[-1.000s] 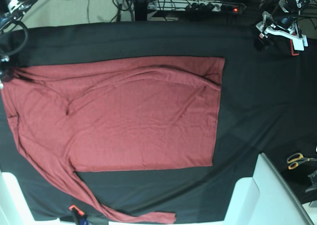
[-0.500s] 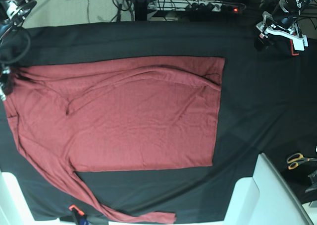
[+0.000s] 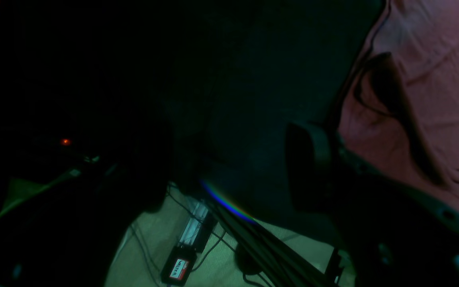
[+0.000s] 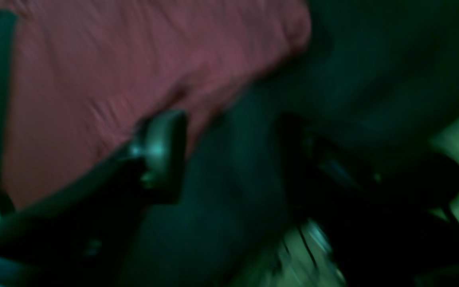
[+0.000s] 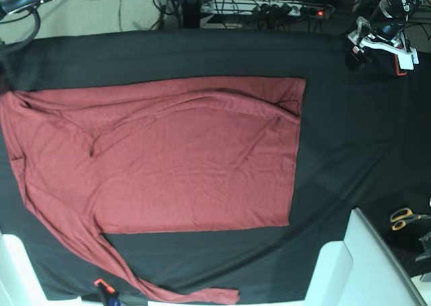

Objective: Fold the T-shirt properly

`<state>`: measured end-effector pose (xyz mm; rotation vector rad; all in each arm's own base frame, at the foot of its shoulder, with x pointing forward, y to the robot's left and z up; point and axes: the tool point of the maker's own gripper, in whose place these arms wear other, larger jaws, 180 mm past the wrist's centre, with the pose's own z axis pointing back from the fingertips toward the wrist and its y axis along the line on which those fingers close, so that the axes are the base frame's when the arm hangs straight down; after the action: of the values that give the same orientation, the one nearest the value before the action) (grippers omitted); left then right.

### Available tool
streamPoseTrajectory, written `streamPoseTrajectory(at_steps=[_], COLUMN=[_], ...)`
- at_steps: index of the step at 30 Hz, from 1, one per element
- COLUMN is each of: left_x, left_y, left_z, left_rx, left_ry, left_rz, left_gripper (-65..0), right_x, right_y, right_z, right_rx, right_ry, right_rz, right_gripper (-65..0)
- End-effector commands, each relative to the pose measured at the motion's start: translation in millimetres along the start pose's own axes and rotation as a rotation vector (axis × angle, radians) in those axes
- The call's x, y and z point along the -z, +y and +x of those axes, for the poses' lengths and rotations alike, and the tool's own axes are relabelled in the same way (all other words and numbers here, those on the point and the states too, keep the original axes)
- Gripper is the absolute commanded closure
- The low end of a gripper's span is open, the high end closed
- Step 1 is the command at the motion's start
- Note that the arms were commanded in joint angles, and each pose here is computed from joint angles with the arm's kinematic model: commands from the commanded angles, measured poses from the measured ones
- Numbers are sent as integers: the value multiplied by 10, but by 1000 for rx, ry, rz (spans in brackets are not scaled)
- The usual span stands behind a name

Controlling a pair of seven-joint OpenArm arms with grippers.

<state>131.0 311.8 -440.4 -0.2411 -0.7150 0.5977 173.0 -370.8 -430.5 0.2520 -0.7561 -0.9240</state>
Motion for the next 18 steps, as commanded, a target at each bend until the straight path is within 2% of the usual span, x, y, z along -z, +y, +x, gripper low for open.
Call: streamPoseTrajectory(at_steps=[1,3,9,15,18], left_x=[-29,-18,-9,-11,-14], left_y=[-14,-29,-36,-94,-91], left_z=[107,127,130,128,123], left_rx=[16,16,16,42,42], left_ry=[-29,-34,-34,-34,-33], left_rz=[-11,-15,-17,-49,-48], left_gripper=[-428,-428,-436,-436,-436], right_x=[15,86,385,519,565], right_y=[55,22,-168,-336,-363], right_z=[101,48,-61,71,114], right_rx=[3,35,166,244,268], right_ry=[-42,-46,-8,-71,-69], right_rz=[27,35,63,62,66], right_gripper=[-435,-479,-480,-482,-482])
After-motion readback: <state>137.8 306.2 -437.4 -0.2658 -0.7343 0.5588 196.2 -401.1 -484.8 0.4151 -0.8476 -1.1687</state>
